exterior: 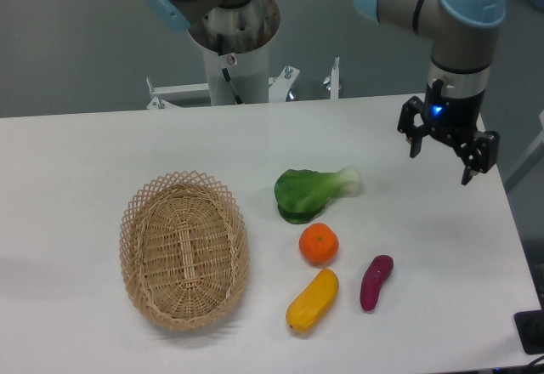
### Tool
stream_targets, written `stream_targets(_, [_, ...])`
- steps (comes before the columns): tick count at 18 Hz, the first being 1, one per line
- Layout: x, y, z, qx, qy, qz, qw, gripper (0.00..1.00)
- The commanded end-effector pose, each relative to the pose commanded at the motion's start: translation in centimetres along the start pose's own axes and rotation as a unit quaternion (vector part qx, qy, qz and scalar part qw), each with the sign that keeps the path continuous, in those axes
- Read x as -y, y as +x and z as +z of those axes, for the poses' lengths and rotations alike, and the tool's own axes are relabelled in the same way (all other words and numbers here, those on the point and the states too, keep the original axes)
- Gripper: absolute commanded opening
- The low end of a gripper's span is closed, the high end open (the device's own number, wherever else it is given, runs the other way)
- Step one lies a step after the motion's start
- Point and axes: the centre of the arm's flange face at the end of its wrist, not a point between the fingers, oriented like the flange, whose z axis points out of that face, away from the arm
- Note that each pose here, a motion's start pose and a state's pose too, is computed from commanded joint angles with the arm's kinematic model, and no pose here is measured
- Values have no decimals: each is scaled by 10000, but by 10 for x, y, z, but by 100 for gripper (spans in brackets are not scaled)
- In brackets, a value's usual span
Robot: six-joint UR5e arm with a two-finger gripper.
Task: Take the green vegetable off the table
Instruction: 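Move the open gripper over the green bok choy's white stem and lower, then close the gripper on the bok choy's white stem end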
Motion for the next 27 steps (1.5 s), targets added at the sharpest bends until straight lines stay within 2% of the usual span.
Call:
stream_targets(3, [10, 22, 26, -5, -10, -49, 10000, 100])
stream_targets(5, [18, 37, 45, -18, -229, 67, 9997, 100])
stream_targets(8, [36, 61, 75, -308, -777, 445, 9955, 100])
stream_targets(12, [39, 97, 106, -745, -844, 770, 9907, 100])
stream_targets(16, [35, 107, 113, -930, -817, 1306, 9837, 100])
stream_targets(23, [29, 132, 131, -1208, -1258, 1463, 9737, 100])
stream_targets(27, [30, 135, 138, -1176, -1265, 1404, 9749, 100])
